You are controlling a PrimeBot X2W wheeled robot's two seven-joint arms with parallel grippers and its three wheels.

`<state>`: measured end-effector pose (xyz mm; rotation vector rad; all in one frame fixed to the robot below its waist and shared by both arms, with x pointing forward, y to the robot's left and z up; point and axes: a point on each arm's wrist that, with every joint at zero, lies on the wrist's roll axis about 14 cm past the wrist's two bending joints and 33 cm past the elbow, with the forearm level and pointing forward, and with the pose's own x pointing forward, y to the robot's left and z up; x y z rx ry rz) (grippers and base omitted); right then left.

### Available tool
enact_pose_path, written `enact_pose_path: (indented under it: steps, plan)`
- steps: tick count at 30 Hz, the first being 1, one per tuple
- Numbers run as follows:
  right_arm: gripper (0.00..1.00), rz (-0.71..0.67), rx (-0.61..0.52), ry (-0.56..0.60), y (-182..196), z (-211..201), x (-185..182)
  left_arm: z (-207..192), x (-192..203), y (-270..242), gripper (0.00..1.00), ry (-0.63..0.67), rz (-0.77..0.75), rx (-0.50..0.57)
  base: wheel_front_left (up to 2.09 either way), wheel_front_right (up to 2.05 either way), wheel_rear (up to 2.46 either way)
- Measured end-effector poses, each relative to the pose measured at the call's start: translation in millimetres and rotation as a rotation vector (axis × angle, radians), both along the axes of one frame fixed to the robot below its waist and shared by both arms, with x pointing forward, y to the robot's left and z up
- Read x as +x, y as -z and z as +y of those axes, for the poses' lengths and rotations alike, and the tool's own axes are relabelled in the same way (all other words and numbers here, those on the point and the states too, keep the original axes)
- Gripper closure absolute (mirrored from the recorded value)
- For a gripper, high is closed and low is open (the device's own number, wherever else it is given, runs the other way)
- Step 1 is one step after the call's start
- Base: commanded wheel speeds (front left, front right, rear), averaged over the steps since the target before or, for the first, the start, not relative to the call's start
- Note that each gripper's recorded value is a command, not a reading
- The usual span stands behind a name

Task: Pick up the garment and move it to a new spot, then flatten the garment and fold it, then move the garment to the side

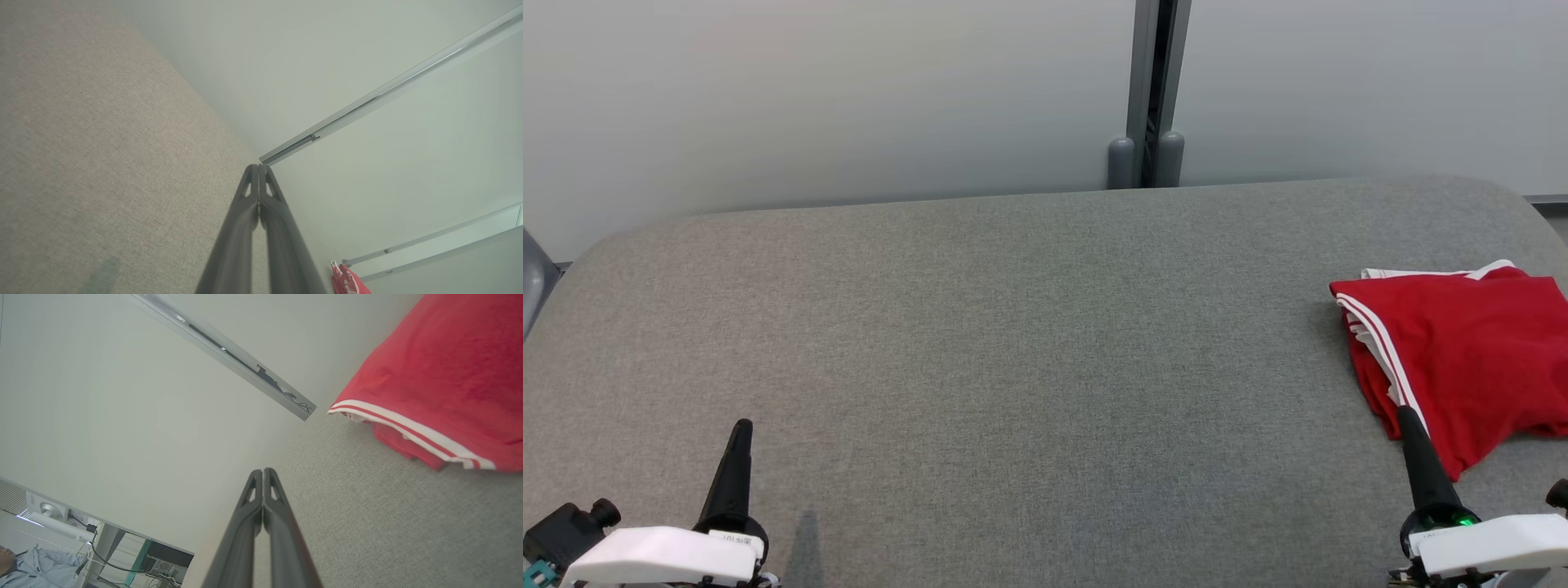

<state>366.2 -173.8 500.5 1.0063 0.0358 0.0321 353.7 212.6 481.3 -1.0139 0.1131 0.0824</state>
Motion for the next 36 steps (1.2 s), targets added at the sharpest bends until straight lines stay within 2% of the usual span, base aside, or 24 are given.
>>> enact_pose_path:
  steps: [18, 19, 36]
  plan:
    - [1.0, 0.003, 0.182, 0.016, -1, -3, 1, 1, 5, -5, 1.0, -0.014, -0.029, -0.184, 0.0, 0.0, 0.0]
    - [1.0, 0.006, 0.316, 0.029, -1, -5, 2, 2, 7, -8, 1.0, -0.021, -0.051, -0.313, 0.0, 0.0, 0.0]
    - [1.0, 0.006, 0.455, 0.04, -1, -7, 3, 2, 12, -15, 1.0, -0.025, -0.089, -0.451, 0.0, 0.0, 0.0]
